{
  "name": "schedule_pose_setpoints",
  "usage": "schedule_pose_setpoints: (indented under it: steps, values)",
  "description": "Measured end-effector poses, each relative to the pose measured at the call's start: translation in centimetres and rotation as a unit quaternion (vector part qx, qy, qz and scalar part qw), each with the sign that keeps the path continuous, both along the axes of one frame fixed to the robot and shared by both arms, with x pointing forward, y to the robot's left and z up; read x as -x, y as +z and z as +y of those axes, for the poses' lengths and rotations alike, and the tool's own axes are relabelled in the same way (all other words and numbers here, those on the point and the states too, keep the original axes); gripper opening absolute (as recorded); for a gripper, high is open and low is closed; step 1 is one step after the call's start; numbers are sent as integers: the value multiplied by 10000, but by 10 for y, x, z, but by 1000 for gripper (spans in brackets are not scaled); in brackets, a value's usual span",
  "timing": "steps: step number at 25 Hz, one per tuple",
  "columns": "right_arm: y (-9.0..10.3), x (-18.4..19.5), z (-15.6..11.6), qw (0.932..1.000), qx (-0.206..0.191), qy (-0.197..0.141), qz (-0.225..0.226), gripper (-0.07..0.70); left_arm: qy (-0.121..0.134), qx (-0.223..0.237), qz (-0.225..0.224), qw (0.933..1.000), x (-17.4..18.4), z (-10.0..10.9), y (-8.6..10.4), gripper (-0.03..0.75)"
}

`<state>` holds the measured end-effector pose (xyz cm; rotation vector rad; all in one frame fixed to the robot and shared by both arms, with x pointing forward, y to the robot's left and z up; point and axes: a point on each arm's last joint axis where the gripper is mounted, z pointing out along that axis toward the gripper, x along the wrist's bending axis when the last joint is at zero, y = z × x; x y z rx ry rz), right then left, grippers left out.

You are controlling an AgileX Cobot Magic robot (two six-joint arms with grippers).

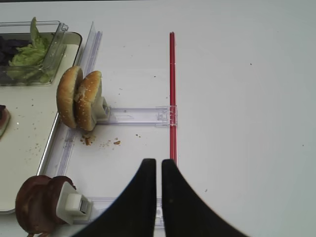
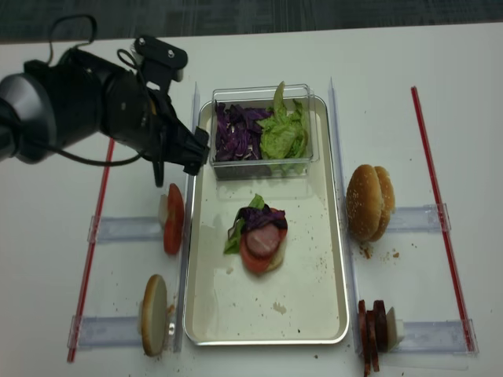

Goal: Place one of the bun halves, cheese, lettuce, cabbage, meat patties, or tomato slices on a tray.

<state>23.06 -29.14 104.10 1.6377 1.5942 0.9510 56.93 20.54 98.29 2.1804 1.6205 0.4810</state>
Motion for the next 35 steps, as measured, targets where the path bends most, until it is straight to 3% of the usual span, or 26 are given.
schedule_pose_setpoints:
  steps: [7, 12, 21, 35]
  values:
    - [0, 0, 0, 10000, 0, 0, 0, 68, 843, -19, 95, 9964, -9, 56, -1, 694]
    - [0, 0, 0, 10000, 0, 0, 0, 68, 1192, -60, 187, 9927, -10, 81, -2, 694]
    - [0, 0, 0, 10000, 0, 0, 0, 68, 1478, -249, 334, 9881, -7, 108, -3, 685]
    - [0, 0, 0, 10000, 0, 0, 0, 68, 1553, -247, 616, 9856, -1, 109, -6, 652]
